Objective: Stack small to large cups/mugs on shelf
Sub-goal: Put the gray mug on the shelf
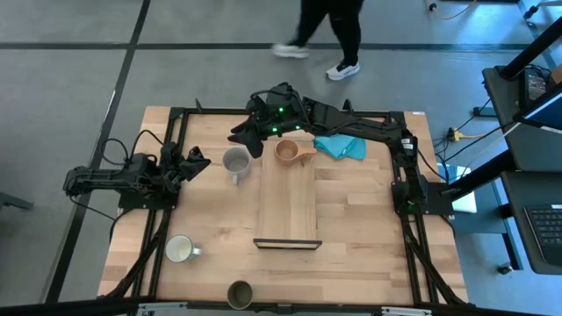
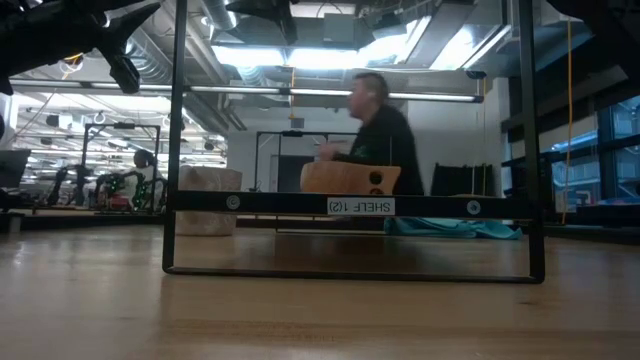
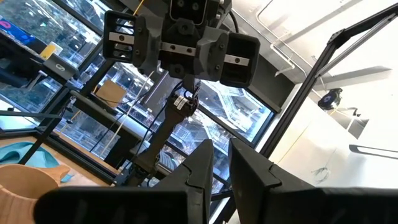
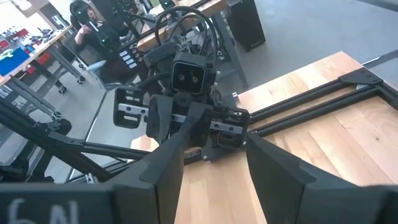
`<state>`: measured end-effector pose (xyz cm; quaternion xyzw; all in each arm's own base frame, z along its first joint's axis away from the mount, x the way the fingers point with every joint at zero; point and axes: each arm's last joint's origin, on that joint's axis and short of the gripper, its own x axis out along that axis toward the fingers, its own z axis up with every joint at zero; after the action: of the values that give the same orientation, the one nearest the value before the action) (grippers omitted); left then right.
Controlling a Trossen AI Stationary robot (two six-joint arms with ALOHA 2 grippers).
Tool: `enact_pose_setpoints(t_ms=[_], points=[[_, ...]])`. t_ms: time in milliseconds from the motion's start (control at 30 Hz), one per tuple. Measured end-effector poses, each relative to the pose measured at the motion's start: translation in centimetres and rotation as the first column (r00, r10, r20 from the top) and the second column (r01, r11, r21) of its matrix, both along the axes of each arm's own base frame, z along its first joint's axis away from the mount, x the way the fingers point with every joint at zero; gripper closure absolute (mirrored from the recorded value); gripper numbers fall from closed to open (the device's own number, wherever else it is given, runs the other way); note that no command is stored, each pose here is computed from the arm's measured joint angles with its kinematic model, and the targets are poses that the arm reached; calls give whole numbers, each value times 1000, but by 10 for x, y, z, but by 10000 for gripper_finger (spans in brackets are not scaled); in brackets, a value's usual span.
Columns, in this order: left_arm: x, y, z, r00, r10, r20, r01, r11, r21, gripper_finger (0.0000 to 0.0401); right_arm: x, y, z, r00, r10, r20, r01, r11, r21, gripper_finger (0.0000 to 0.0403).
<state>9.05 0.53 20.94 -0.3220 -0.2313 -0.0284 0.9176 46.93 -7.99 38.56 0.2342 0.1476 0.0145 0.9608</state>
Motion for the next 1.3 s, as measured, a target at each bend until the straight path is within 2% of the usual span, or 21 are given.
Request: enact_pose_setpoints(t_ms=[967, 1100, 1300], points=[[0, 0, 0, 1000, 0, 0, 0, 1000, 0, 357, 0, 1, 0, 1000, -1, -2, 1, 1000, 2, 228], [0, 0, 0, 1000, 0, 0, 0, 1000, 0, 357, 1, 1, 1, 999, -44, 4, 44, 998, 37, 228], [0, 0, 0, 1000, 0, 0, 0, 1000, 0, 357, 3, -1, 10, 991, -97, 92, 87, 990, 110, 228]])
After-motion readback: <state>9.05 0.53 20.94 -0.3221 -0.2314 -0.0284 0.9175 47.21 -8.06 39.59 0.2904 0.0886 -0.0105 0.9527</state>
